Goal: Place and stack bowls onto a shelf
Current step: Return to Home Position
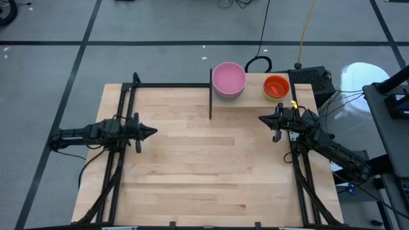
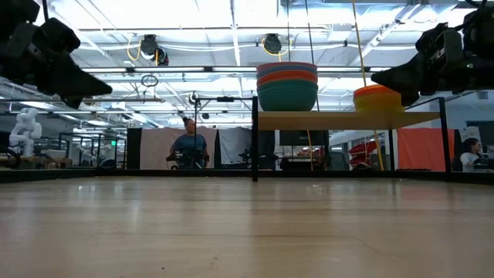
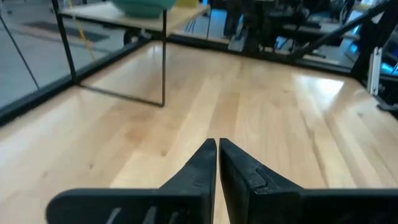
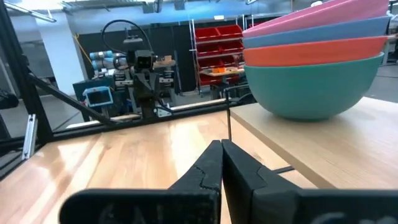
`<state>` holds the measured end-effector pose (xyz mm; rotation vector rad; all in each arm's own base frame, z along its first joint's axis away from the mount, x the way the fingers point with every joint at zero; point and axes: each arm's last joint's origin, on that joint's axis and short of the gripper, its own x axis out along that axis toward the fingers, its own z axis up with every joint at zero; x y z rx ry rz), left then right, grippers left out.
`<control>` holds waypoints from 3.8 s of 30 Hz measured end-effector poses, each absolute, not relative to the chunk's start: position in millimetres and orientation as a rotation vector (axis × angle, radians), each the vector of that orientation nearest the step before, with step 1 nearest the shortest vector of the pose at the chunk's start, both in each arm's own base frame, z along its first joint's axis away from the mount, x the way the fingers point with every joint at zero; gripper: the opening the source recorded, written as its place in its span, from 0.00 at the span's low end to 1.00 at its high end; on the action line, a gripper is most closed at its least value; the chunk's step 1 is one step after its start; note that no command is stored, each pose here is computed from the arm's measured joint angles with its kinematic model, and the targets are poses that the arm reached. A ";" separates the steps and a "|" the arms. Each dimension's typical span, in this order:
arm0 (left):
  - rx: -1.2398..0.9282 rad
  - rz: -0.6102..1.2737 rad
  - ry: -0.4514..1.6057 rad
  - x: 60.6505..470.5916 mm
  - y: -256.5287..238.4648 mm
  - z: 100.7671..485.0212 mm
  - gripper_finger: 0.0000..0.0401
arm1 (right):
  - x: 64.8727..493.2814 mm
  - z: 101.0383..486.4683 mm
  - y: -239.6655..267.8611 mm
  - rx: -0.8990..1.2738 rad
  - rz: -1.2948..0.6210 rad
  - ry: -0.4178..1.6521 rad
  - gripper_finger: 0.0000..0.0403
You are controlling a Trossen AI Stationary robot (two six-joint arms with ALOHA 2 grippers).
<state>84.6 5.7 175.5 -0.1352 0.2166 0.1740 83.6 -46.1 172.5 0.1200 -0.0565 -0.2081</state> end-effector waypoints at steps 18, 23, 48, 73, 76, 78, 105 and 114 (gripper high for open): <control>-0.165 0.177 0.287 82.8 5.5 168.8 0.06 | 90.5 161.2 -49.5 0.185 -0.171 0.069 0.00; -0.144 0.173 0.290 82.7 5.5 168.8 0.06 | 91.6 161.1 -46.0 0.215 -0.067 0.076 0.00; -0.222 0.067 0.313 82.8 2.1 166.6 0.06 | 99.7 163.7 -20.4 0.230 0.254 0.086 0.00; -0.312 0.117 0.269 83.7 3.3 169.9 0.06 | 99.8 165.1 -20.5 0.222 0.253 0.072 0.00; -0.311 0.116 0.267 83.8 3.3 170.1 0.06 | 99.8 165.2 -20.5 0.222 0.254 0.071 0.00; -0.311 0.115 0.265 83.9 3.2 170.3 0.06 | 99.8 165.3 -20.5 0.221 0.254 0.071 0.00; -0.313 0.109 0.262 83.9 3.1 170.7 0.06 | 99.8 165.7 -20.5 0.219 0.254 0.067 0.00; -0.312 0.109 0.262 83.9 3.1 170.9 0.06 | 99.8 165.7 -20.5 0.219 0.254 0.067 0.00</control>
